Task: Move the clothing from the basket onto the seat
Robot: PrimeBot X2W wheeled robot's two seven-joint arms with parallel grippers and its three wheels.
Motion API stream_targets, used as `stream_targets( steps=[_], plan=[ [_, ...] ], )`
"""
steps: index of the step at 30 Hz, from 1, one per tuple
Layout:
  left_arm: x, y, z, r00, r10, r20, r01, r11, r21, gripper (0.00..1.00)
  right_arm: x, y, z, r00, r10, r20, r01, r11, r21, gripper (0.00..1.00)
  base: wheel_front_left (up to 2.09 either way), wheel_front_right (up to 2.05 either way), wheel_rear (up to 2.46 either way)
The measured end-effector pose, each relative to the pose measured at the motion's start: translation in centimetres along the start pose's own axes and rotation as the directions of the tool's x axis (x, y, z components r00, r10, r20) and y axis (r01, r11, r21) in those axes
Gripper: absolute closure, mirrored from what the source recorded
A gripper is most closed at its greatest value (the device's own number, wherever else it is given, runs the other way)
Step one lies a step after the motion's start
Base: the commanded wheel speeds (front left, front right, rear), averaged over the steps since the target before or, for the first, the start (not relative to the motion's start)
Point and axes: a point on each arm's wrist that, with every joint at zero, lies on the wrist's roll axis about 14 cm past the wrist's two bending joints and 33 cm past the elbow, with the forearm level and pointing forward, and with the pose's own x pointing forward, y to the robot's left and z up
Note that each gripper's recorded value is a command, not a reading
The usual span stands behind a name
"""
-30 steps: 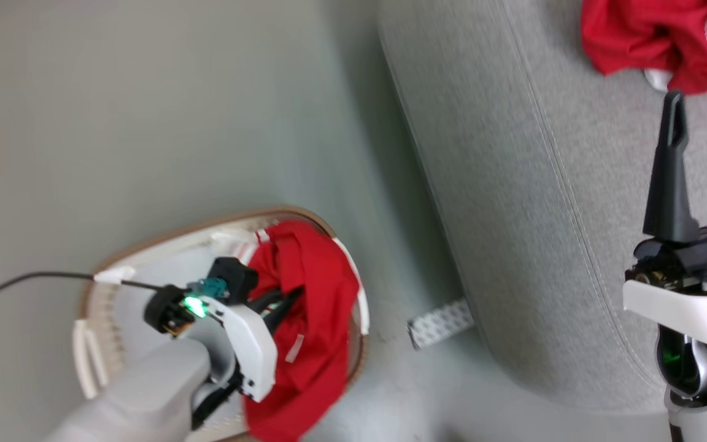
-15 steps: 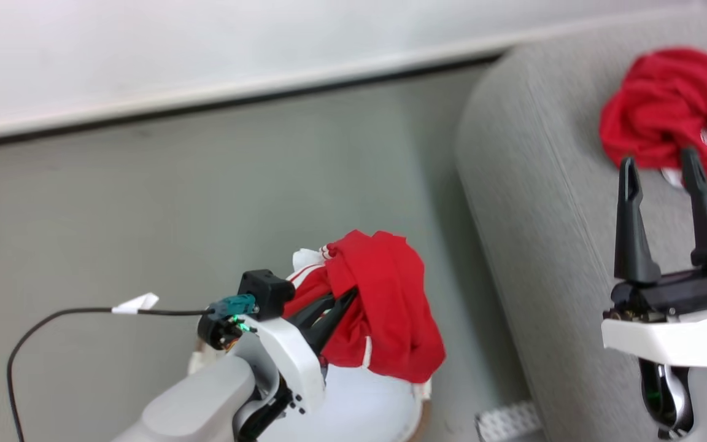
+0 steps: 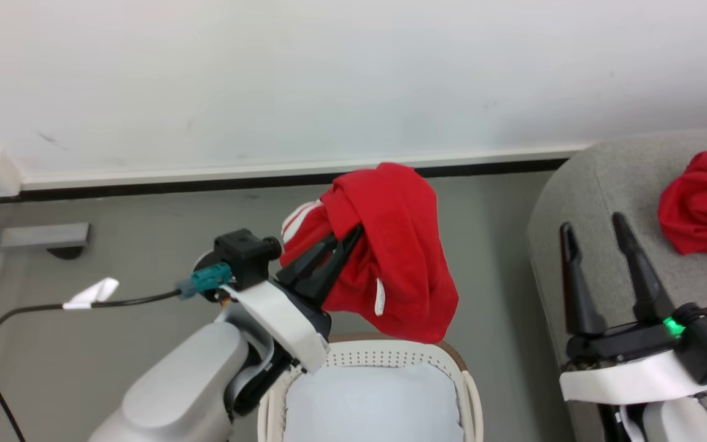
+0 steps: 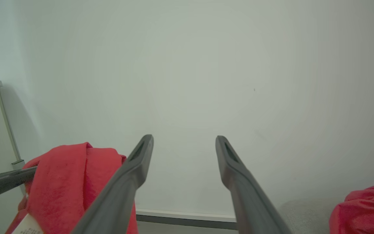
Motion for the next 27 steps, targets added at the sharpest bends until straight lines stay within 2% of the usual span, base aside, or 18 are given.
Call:
stream_targets(
  steps=[7,12,20,27],
  plan=[
    [-0.6,0.2,5.7,0.990,0.015,0.137,-0.026,0.997,0.078,1.00,-0.6,3.7,-0.8,0.995,0.096,-0.031,-0.094,0.994,0.054,0.00,0.00,0.00,0.00],
    [-0.8,-0.3,8.9,0.977,0.018,0.215,-0.042,0.993,0.110,1.00,-1.0,5.1,-0.4,0.991,0.129,-0.025,-0.128,0.989,0.069,0.00,0.00,0.00,0.00],
    [-1.4,-0.7,9.1,0.975,0.024,0.222,-0.050,0.992,0.112,1.00,-1.4,7.2,-0.9,0.981,0.189,-0.039,-0.185,0.979,0.085,0.00,0.00,0.00,0.00],
    [-1.8,-0.9,7.7,0.981,0.035,0.193,-0.054,0.994,0.096,1.00,-1.8,11.3,-2.3,0.949,0.305,-0.075,-0.291,0.943,0.161,0.00,0.00,0.00,0.00]
  ],
)
